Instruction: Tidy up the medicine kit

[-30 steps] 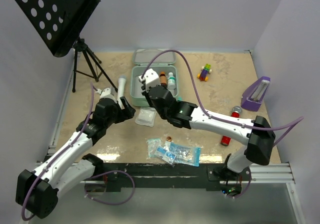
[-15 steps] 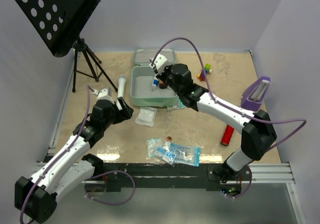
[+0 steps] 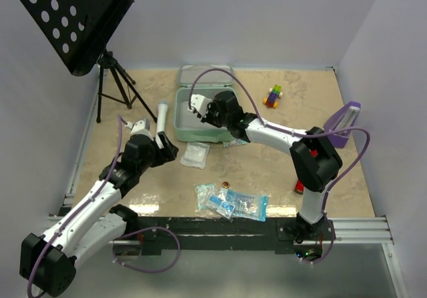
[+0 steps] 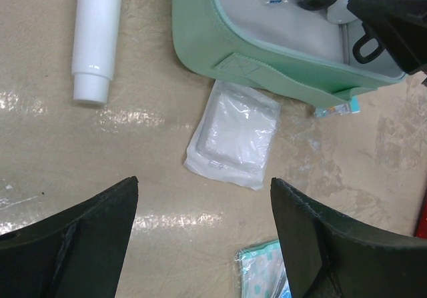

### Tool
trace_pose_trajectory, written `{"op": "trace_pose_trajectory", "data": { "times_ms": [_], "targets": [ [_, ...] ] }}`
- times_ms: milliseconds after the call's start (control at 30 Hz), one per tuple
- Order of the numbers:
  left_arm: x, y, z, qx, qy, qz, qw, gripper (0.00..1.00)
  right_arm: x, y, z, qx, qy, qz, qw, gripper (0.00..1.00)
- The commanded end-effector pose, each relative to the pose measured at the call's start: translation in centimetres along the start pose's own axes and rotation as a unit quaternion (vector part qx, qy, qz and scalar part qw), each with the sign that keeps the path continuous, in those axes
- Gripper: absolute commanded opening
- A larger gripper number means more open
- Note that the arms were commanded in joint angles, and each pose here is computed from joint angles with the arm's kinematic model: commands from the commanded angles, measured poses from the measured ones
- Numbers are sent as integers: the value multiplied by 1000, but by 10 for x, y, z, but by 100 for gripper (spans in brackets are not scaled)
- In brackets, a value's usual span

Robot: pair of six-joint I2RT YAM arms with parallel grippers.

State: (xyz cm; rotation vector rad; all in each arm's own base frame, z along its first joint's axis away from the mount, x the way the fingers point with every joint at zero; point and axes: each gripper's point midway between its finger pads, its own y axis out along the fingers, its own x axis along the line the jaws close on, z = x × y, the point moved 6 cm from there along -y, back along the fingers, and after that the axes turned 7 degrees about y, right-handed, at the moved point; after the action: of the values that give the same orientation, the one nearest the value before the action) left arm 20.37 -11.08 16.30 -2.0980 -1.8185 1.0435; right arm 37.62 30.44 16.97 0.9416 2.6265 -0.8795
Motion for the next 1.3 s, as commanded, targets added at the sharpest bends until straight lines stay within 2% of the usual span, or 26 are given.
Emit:
{"op": "trace_pose_trajectory", "data": {
  "times_ms": [0, 233, 467, 800, 1133, 1267],
  "targets": [
    [1, 2, 3, -4, 0, 7, 1000, 84, -8, -1, -12, -21, 3, -22, 1000, 0],
    [3, 7, 11, 8, -2, 12, 1000, 84, 3, 0, 14, 21, -3, -49, 999, 0],
    [4, 10, 16, 15, -8, 13, 1000, 84, 4, -4, 35, 66, -14, -35, 997, 0],
    [3, 10, 16, 17, -5, 14, 1000, 84, 4, -7, 46, 95, 4, -17, 995, 1],
    [2, 10, 15, 18, -5, 18, 1000, 85, -7, -25, 24, 64, 36, 26, 997, 51],
    [1, 10, 14, 18, -6, 19, 1000, 85, -11, -36, 12, 44, 47, 40, 997, 65]
  ]
}}
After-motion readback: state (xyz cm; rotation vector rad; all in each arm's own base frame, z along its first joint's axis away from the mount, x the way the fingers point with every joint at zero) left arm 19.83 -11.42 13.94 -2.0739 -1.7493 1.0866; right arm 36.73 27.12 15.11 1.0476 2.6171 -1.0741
